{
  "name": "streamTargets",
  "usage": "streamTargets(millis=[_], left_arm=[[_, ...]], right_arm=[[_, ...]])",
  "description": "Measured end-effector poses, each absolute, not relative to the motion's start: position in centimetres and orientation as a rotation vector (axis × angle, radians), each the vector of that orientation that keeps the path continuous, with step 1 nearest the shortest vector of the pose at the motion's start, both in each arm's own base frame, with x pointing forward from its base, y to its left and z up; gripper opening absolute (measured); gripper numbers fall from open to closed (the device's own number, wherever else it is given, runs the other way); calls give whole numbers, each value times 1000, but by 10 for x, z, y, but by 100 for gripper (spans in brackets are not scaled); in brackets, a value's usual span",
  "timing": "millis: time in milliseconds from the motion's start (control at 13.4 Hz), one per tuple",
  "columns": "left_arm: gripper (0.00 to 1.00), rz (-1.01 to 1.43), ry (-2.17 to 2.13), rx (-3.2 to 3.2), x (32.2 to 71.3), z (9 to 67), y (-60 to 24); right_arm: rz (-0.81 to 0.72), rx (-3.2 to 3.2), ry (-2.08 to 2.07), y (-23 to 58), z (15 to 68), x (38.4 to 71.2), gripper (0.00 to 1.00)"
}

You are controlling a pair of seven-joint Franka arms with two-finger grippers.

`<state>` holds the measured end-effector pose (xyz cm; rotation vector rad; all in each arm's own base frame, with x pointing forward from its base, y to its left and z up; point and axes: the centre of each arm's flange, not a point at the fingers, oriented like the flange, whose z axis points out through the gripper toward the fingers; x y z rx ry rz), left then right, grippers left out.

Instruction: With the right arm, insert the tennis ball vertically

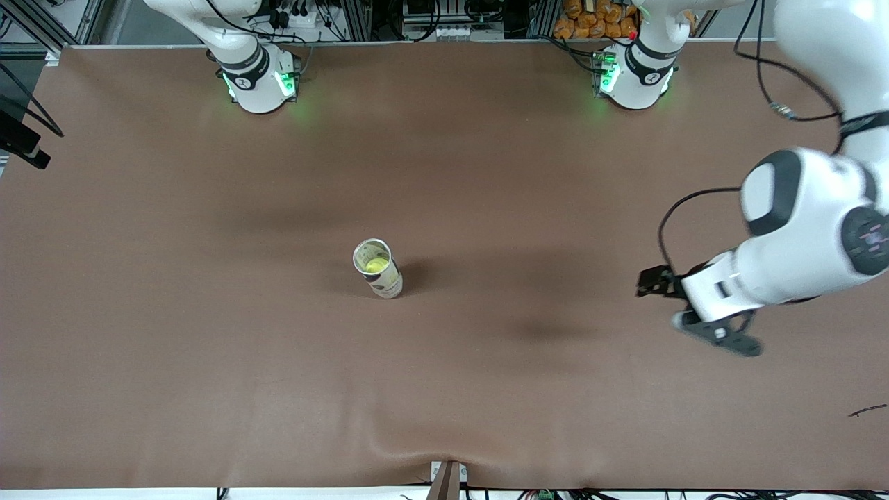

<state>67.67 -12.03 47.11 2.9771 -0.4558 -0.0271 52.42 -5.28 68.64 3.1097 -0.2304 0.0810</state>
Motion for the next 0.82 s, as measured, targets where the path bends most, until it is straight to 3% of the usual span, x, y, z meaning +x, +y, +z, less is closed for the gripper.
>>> streamTargets(millis=[449, 823], left_arm=[[100, -16, -240, 3119, 618, 593, -80], [100, 26, -195, 3150, 581, 633, -66]], right_arm=[[82, 3109, -225, -51, 687, 525, 100], [82, 3109, -226, -51, 687, 525, 100]])
